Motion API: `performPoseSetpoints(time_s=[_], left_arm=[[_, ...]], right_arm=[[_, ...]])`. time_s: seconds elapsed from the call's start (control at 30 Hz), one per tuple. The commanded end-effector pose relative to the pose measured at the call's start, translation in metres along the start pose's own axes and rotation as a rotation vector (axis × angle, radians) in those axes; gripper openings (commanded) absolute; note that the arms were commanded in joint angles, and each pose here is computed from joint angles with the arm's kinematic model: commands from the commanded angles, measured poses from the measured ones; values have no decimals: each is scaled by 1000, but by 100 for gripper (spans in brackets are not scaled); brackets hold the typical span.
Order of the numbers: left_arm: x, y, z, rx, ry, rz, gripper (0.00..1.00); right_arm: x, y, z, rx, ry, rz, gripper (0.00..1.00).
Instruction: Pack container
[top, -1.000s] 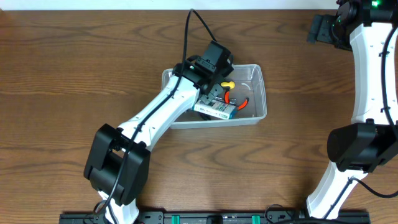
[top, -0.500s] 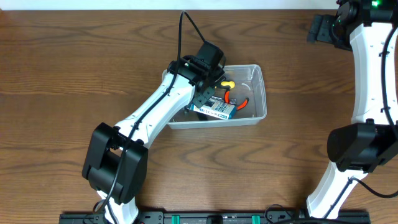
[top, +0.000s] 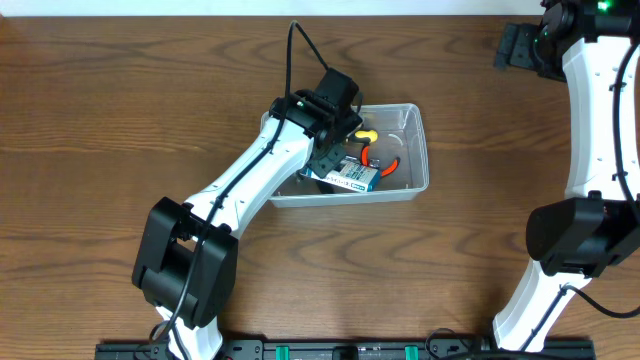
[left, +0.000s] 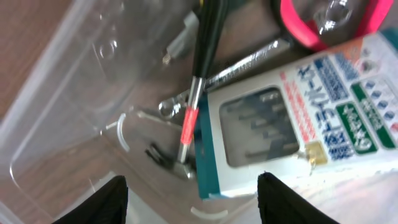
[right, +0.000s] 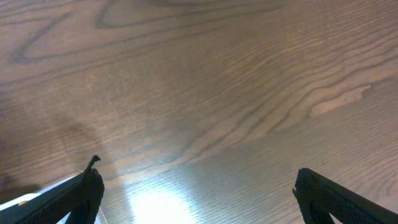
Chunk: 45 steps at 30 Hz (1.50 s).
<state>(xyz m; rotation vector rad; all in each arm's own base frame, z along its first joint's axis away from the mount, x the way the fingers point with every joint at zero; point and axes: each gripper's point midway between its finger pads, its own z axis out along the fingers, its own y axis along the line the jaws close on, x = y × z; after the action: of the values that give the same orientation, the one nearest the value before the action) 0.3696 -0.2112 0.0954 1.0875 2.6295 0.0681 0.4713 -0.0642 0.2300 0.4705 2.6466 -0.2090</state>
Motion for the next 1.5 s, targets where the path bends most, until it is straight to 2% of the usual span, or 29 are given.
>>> performPoseSetpoints(time_s=[0.0, 0.13, 0.37, 0.47, 0.7, 0.87, 1.0, 1.03, 1.07, 1.17, 1.3, 1.47], left_arm=[[-4, 0, 0, 8, -13, -40, 55], [6, -14, 15, 75, 42, -39, 55], [35, -30, 45, 115, 201, -15, 55], [41, -32, 47, 119, 226, -10, 55], [12, -17, 18, 73, 111, -31, 55], [-30, 4, -41, 9, -74, -78, 56], [-51, 51, -100, -181, -211, -227, 57], [-51, 67, -113, -240, -236, -292, 63], [-48, 90, -130, -319, -266, -398, 76], [-26, 139, -160, -439, -322, -645, 84], [17, 192, -171, -479, -323, -895, 93], [63, 234, -168, -459, -274, -1037, 98]], right_arm=[[-2, 0, -5, 0, -12, -12, 99], [-2, 0, -5, 0, -12, -12, 99], [-2, 0, -5, 0, -12, -12, 99], [-2, 0, -5, 0, -12, -12, 99], [-2, 0, -5, 0, -12, -12, 99], [-2, 0, -5, 0, -12, -12, 99], [-2, 0, -5, 0, -12, -12, 99], [-2, 0, -5, 0, -12, -12, 99], [-2, -1, -5, 1, -12, -12, 99], [-2, 0, -5, 0, -12, -12, 99], [-2, 0, -5, 0, -12, -12, 99], [-2, 0, -5, 0, -12, -12, 99]])
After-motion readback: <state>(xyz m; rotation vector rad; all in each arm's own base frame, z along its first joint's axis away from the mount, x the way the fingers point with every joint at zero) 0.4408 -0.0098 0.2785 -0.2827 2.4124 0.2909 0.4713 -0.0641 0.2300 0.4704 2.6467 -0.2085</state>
